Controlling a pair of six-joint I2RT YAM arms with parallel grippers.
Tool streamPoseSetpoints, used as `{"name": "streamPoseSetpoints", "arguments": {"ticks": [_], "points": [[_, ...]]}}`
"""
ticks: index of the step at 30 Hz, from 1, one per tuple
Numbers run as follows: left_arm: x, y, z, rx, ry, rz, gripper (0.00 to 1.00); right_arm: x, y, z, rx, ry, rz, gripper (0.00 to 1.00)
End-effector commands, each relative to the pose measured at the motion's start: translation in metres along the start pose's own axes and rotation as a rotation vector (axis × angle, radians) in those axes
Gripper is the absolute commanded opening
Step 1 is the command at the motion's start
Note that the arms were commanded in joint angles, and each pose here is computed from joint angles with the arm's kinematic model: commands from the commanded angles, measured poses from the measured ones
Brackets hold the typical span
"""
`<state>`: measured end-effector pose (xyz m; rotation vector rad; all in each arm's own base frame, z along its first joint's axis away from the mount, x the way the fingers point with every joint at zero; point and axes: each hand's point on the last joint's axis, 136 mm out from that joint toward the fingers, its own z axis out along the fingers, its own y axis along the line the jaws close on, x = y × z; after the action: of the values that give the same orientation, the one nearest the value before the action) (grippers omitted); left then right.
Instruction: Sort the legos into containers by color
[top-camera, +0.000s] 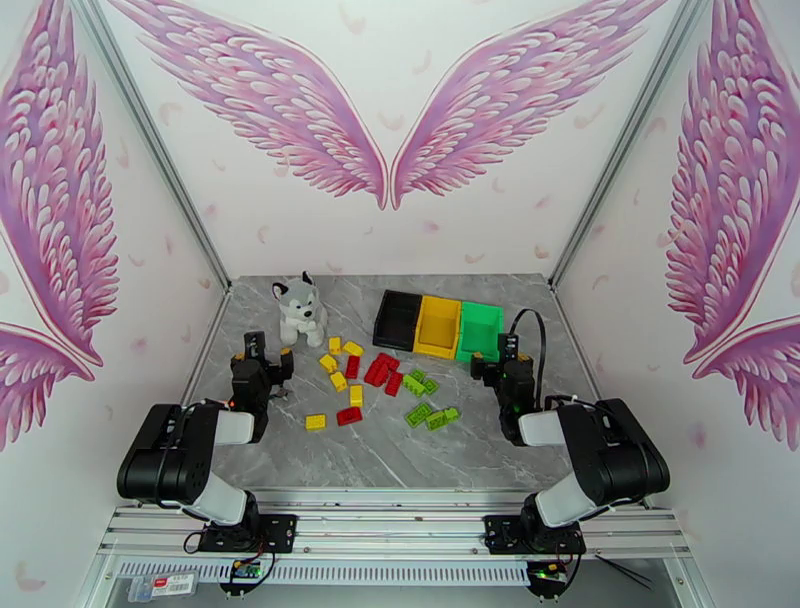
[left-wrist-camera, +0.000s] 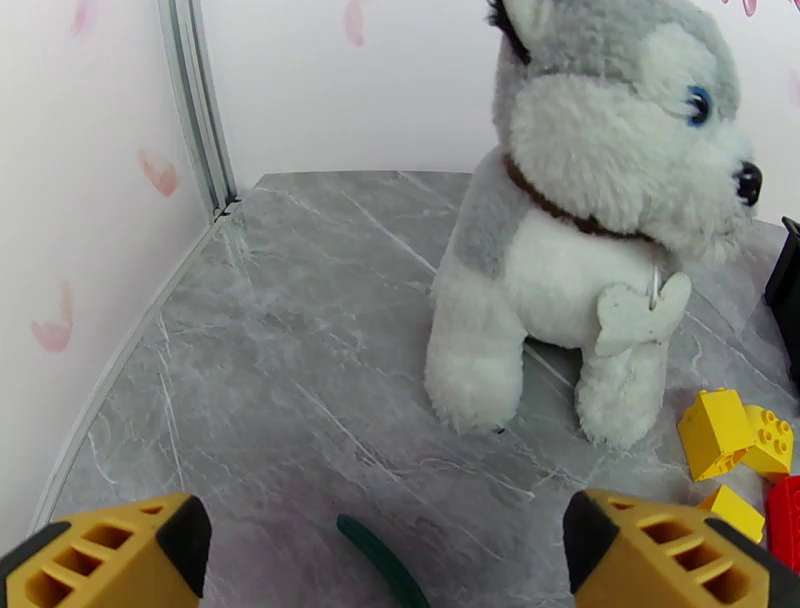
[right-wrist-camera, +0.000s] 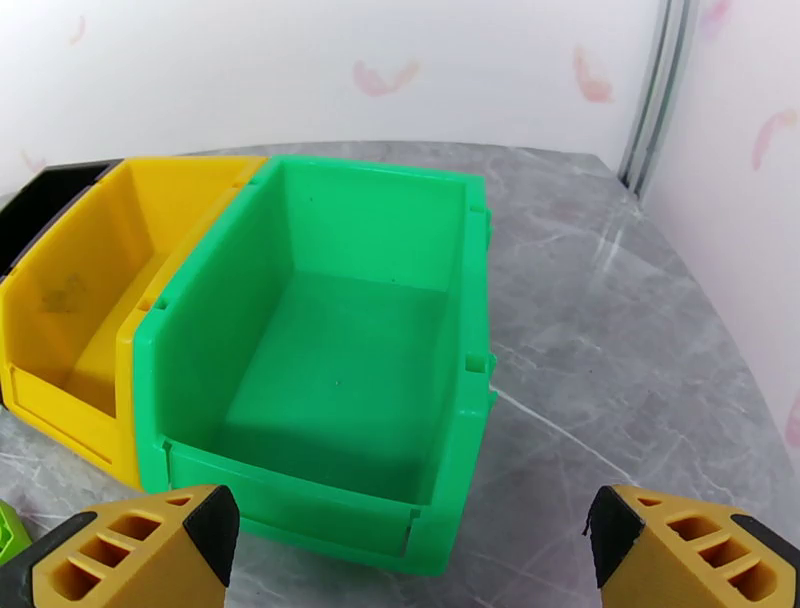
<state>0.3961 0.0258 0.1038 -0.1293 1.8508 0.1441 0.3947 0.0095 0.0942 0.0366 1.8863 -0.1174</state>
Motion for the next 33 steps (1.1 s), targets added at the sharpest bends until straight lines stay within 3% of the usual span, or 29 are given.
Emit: {"name": "streamPoseSetpoints", "arguments": {"ticks": [1,33], "points": [[-0.0118,0.0005,0.0007,-0.003,-0.023,0.009,0.99,-0.0181,0.0043,0.0,-0.016,-0.054,0.002,0.99],[-0.0121,0.0013,0.001,0.004,-0.023,0.001,0.99,-0.0184,0.0041,-0.0001,-0.016,-0.055,0.003,0.99]]}}
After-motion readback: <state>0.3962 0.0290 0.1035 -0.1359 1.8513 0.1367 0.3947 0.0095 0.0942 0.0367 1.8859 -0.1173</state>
